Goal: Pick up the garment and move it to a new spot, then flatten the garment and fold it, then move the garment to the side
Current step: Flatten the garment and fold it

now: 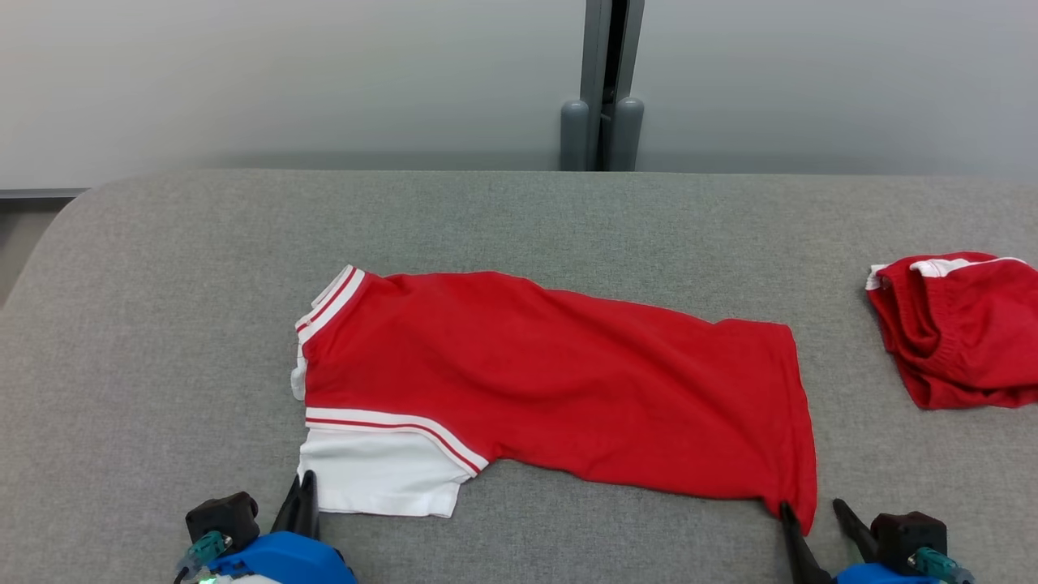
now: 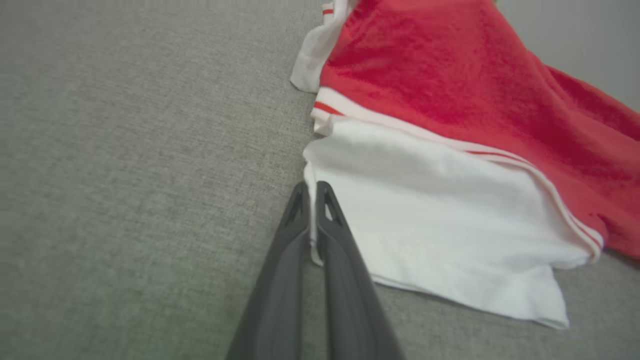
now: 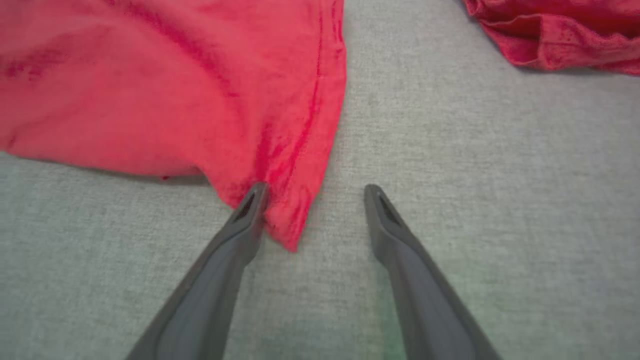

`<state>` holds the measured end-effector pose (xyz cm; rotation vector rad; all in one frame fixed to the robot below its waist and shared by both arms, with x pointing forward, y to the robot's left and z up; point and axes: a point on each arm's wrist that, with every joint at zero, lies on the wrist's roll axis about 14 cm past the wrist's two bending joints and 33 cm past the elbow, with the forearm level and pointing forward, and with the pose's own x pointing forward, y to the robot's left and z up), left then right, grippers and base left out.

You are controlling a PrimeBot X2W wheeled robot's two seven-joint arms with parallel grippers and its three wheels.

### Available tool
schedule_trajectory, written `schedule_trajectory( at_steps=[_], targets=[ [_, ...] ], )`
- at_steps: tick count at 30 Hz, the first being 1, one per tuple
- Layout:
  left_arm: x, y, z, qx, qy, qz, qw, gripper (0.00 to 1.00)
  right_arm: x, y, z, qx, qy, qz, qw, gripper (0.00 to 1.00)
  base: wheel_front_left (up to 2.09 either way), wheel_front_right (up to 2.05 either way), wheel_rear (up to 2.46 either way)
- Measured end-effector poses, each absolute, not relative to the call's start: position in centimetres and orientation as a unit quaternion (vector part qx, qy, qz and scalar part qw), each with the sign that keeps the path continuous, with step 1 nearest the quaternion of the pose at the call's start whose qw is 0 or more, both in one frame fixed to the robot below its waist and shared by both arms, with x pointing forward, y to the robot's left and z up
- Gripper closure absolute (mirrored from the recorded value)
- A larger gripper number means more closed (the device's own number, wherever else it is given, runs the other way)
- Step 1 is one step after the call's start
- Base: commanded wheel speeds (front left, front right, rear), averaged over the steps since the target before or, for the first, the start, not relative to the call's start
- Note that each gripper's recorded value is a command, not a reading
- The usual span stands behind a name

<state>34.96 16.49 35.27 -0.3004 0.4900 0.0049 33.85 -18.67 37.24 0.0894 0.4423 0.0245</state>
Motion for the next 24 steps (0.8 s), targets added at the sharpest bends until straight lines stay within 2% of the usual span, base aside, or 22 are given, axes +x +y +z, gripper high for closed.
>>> schedule_trajectory(
  at_steps=[1, 2, 4, 5, 6, 7, 14, 24],
  targets=[
    [35.1, 16.6, 35.5, -0.149, 0.236, 0.003, 0.96, 1.0, 33.7, -18.4, 37.0, 0.044, 0.225, 0.015, 0.973, 0.0, 0.0, 0.0, 0.0],
    [35.1, 16.6, 35.6, -0.149, 0.233, 0.004, 0.961, 1.0, 33.7, -18.2, 36.8, 0.044, 0.228, 0.018, 0.973, 0.09, 0.0, 0.0, 0.0],
    [35.3, 16.7, 36.0, -0.151, 0.224, 0.003, 0.963, 1.0, 33.9, -18.0, 36.7, 0.047, 0.23, 0.021, 0.972, 0.57, 0.0, 0.0, 0.0],
    [35.5, 16.6, 36.2, -0.152, 0.22, 0.002, 0.963, 1.0, 34.0, -18.0, 36.7, 0.046, 0.23, 0.022, 0.972, 0.67, 0.0, 0.0, 0.0],
    [35.6, 16.6, 36.4, -0.153, 0.217, 0.002, 0.964, 1.0, 34.0, -17.9, 36.7, 0.046, 0.231, 0.024, 0.972, 0.88, 0.0, 0.0, 0.0],
    [35.7, 16.6, 36.6, -0.153, 0.213, 0.001, 0.965, 1.0, 34.0, -17.8, 36.7, 0.046, 0.231, 0.025, 0.972, 1.0, 0.0, 0.0, 0.0],
    [36.5, 16.2, 38.2, -0.159, 0.183, -0.013, 0.97, 1.0, 34.8, -17.8, 38.0, 0.063, 0.206, 0.021, 0.976, 1.0, 0.0, 0.0, 0.0],
    [38.0, 15.5, 43.6, -0.173, 0.096, -0.044, 0.979, 1.0, 37.6, -18.1, 44.2, 0.097, 0.098, 0.016, 0.99, 1.0, 0.0, 0.0, 0.0]
  ],
)
